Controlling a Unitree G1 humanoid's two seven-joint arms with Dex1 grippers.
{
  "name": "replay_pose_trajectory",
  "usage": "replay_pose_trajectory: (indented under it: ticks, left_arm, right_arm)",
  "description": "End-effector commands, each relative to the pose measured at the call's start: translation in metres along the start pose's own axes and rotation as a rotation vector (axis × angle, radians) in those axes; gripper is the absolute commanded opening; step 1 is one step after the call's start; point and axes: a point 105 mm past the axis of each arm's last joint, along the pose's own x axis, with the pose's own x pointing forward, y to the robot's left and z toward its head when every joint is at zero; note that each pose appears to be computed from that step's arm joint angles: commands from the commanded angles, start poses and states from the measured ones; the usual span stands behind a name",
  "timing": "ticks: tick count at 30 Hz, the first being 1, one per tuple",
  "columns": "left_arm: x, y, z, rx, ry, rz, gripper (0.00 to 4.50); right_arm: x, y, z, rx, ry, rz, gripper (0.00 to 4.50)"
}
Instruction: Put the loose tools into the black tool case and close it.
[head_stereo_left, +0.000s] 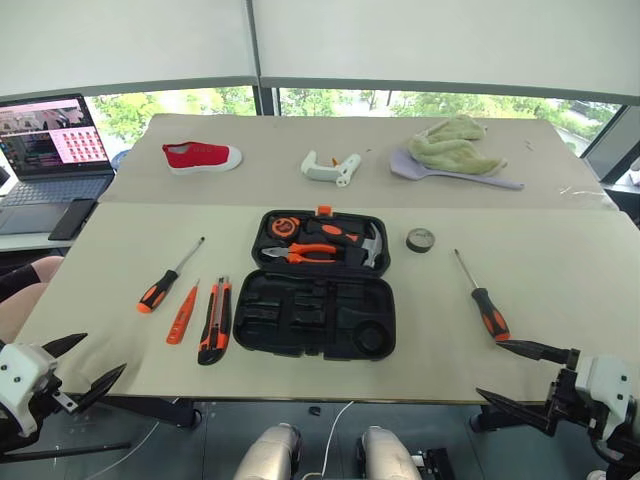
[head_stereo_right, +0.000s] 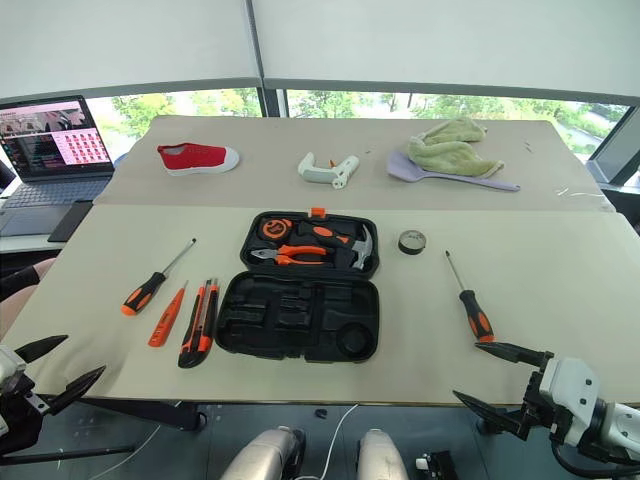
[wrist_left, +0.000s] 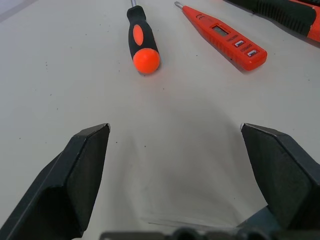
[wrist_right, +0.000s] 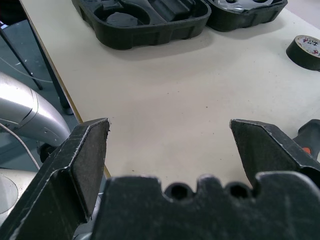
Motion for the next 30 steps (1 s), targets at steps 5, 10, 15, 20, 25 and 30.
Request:
replay_pose_trajectory:
  ticks: [5, 10, 15, 20, 25, 30]
  left_arm:
    - [-0.044, 0.041, -0.011, -0.389, -0.035, 0.329, 4.50]
    - [-0.053, 0.031, -0.022, -0.625, 0.013, 0.337, 4.50]
    - [-0.034, 0.030, 0.015, -0.637, -0.017, 0.204, 4.50]
    - [-0.002, 0.039, 0.045, -0.575, 0.026, 0.076, 4.50]
    - [0.043, 0.050, 0.048, -0.512, 0.154, 0.006, 4.50]
    - [0.086, 0.058, 0.047, -0.468, 0.193, -0.029, 4.50]
  right_arm:
    - [0.046, 0.004, 0.079, 0.038, -0.429, 0.068, 4.47]
    - [0.062, 0.005, 0.109, 0.043, -0.569, 0.068, 4.47]
    - [0.067, 0.018, 0.109, 0.071, -0.580, 0.089, 4.47]
    - [0.066, 0.020, 0.102, 0.075, -0.550, 0.093, 4.47]
    - [0.066, 0.020, 0.097, 0.069, -0.525, 0.101, 4.47]
    - [0.065, 0.019, 0.094, 0.060, -0.510, 0.086, 4.47]
